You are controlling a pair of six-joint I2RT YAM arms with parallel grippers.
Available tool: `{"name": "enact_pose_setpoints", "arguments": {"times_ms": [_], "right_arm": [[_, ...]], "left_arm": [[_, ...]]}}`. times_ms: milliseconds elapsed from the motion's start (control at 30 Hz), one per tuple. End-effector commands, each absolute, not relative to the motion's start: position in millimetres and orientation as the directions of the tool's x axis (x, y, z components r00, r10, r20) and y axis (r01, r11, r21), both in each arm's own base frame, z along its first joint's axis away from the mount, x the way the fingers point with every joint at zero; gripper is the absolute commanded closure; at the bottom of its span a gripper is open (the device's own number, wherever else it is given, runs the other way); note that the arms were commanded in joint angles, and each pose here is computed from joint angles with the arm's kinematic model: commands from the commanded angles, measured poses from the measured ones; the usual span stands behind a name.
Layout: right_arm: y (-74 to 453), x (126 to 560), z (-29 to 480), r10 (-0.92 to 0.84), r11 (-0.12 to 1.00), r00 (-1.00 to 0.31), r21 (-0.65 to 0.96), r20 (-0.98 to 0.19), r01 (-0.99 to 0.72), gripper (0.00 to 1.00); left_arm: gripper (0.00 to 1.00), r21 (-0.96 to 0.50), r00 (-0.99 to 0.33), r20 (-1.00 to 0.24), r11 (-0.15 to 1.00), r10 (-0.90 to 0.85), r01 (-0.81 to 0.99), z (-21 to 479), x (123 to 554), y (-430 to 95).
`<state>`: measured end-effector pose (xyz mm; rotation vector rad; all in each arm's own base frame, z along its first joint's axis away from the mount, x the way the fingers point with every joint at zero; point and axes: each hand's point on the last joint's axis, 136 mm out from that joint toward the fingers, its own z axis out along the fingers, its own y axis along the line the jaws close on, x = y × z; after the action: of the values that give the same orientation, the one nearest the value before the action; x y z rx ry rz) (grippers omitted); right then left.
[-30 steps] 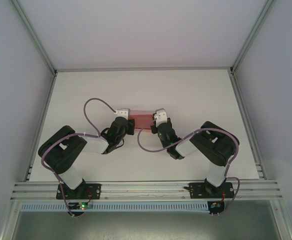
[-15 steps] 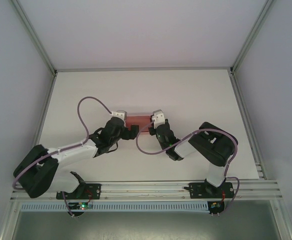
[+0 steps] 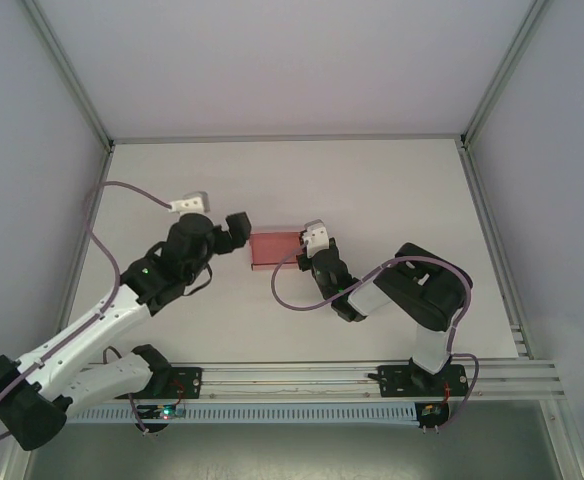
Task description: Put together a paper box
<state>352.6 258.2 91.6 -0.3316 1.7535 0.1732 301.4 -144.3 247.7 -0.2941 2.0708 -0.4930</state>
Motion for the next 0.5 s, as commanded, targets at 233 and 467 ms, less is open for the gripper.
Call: {"name": "enact_pose_setpoints", "arguments": {"times_ms": [233, 467], "right_arm": [[262.1, 331.1, 31.5, -0.301, 0.895, -0.287, -0.166, -0.909, -0.414, 1.00], [264.8, 328.1, 25.7, -0.314, 0.885, -0.290, -0.167, -0.904, -0.434, 1.00]], "left_arm": [[0.00, -0.562, -0.691, -0.498, 0.802, -0.524, -0.204, 181.8, 356.2, -140.7], [0.00, -0.649, -0.768, -0.361, 0.734, -0.530, -0.202, 134.6, 380.2, -172.6]]}}
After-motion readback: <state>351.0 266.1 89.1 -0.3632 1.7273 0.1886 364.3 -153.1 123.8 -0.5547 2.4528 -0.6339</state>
